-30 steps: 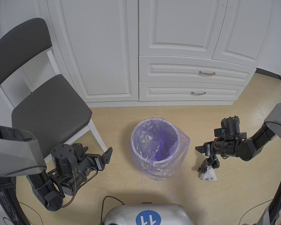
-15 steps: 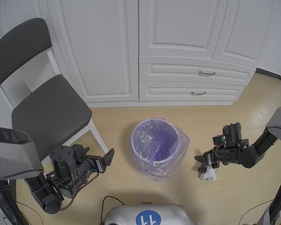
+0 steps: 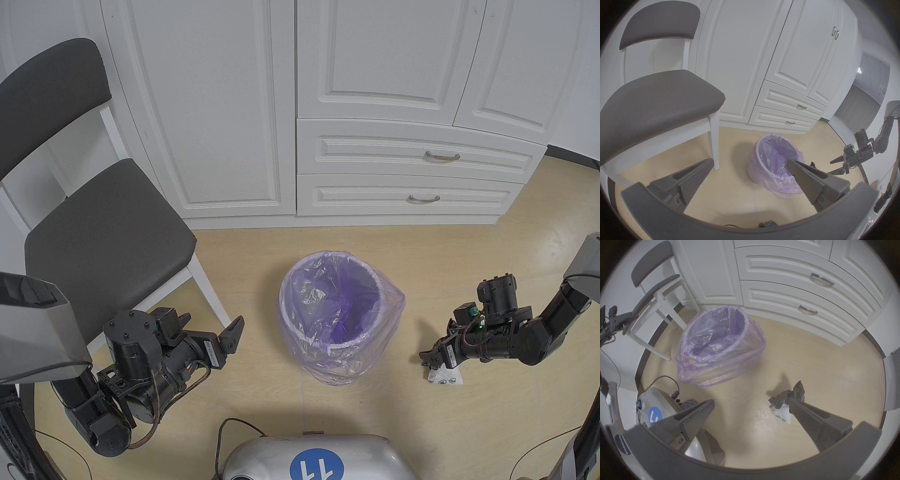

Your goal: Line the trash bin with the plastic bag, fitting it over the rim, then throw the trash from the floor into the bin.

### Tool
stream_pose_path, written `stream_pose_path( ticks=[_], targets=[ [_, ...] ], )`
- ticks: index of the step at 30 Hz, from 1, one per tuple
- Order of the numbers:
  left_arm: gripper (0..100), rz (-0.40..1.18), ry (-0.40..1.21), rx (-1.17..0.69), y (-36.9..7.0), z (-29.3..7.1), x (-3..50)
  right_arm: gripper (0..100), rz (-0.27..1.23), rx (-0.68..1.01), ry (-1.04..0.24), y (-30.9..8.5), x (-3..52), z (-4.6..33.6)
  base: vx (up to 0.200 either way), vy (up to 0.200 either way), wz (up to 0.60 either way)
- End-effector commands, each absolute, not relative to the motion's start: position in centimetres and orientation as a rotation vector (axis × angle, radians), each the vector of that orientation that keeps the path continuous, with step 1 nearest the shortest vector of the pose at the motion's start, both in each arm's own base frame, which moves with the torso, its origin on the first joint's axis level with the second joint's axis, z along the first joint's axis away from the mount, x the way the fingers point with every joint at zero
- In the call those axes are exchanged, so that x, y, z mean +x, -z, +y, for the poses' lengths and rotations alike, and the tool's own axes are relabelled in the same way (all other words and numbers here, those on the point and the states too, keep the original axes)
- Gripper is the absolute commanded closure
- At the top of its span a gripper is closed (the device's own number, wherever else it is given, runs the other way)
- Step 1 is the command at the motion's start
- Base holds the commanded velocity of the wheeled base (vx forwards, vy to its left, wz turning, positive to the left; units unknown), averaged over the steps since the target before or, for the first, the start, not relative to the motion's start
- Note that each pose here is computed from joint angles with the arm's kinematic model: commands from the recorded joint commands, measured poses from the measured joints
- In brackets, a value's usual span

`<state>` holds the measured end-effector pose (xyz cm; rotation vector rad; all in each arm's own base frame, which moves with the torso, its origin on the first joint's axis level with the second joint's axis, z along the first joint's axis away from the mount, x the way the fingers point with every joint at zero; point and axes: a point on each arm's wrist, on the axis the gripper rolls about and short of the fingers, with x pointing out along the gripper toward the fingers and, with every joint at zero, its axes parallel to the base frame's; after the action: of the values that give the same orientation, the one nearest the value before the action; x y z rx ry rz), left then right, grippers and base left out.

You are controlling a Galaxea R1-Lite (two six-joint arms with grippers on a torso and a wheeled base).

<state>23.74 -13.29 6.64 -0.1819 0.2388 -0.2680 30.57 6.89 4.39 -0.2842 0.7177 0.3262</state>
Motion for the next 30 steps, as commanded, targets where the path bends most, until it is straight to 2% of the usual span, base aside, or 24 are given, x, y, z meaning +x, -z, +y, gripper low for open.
stream_pose_path(
  ticks=[1, 9, 20, 30],
  targets=[
    [0, 0.239, 0.261, -0.183, -6.6, -13.2, 23.9, 0, 0.748, -0.285, -0.328, -3.5, 30.7, 6.7, 0.0, 0.0, 0.0],
    [0, 0.239, 0.261, -0.183, -6.6, -13.2, 23.9, 0, 0.729, -0.275, -0.332, -2.7, 31.4, 7.2, 0.0, 0.0, 0.0],
    [0, 0.248, 0.261, -0.181, -6.3, -13.2, 24.1, 0, 0.652, -0.121, -0.363, 2.1, 33.7, 12.2, 0.0, 0.0, 0.0],
    [0, 0.25, 0.259, -0.18, -6.1, -13.2, 24.1, 0, 0.638, 0.033, -0.255, 5.4, 37.6, 12.7, 0.0, 0.0, 0.0]
  ],
)
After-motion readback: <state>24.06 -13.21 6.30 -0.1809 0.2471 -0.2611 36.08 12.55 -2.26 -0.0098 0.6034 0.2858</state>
